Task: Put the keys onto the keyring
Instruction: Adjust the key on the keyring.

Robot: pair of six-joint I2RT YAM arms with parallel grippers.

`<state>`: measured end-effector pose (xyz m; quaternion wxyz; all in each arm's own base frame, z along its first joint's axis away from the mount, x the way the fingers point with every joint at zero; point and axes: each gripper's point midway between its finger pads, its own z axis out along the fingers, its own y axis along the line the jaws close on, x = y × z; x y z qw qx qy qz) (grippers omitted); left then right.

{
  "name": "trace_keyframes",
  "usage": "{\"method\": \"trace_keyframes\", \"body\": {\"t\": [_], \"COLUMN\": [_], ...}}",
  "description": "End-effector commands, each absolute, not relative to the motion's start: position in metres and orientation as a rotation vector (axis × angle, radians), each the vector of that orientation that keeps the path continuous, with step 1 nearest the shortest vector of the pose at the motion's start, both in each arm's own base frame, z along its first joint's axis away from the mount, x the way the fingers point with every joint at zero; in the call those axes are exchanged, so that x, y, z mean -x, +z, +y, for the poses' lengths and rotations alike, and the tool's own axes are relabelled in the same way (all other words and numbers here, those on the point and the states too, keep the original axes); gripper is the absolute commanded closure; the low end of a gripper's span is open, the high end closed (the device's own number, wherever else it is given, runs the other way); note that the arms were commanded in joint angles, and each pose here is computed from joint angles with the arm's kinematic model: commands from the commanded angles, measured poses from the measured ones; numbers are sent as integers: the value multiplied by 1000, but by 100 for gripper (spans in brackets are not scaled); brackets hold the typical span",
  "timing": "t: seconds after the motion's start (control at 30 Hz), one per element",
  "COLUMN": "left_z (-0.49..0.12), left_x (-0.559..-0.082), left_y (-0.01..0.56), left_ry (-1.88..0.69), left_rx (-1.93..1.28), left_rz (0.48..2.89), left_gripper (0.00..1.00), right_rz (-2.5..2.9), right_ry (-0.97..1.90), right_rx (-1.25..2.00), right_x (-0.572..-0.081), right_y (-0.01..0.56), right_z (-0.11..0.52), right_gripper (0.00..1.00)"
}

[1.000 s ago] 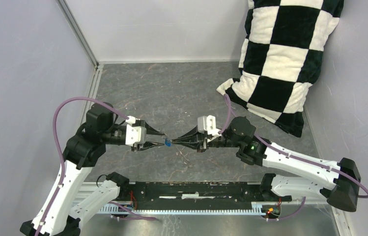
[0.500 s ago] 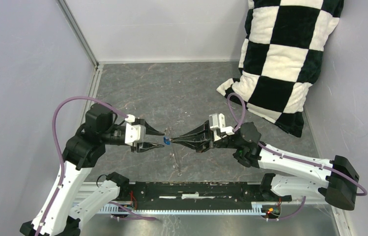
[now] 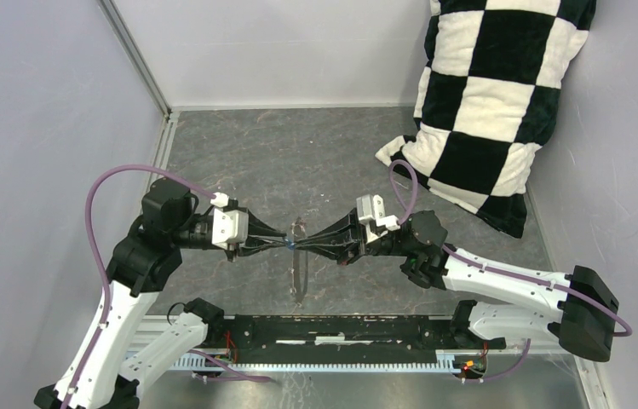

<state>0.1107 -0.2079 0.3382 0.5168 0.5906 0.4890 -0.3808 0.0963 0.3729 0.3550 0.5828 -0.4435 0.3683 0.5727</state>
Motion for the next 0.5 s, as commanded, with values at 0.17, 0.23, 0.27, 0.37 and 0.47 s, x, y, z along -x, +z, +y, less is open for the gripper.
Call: {"method": "trace_keyframes", "body": {"t": [0.17,0.23,0.27,0.37,0.47], "left_z": [-211,-210,-210,-209,-205], "left_x": [-94,-95,-95,-97,-100], "left_y": [339,339,339,341,342], "left_ry": [-1043,-1038,-1034,-1003,-948], "left_rx": [-1442,-1444,-1444,-1439,-1441], "left_rz": [1190,1194,1193,1191,1190], "left_gripper": [87,95,97,98,98], "right_rz": [733,735,735,755,767], "right_ry": [1324,1316,1310,1285,1266], "right_rx": [947,939,937,950,944], "right_x": [-96,-97,-98,-100,-102], "right_y": [399,400,400,396,393], "right_z": [362,361,360,360,357], "right_gripper": [100,100,100,100,100]}}
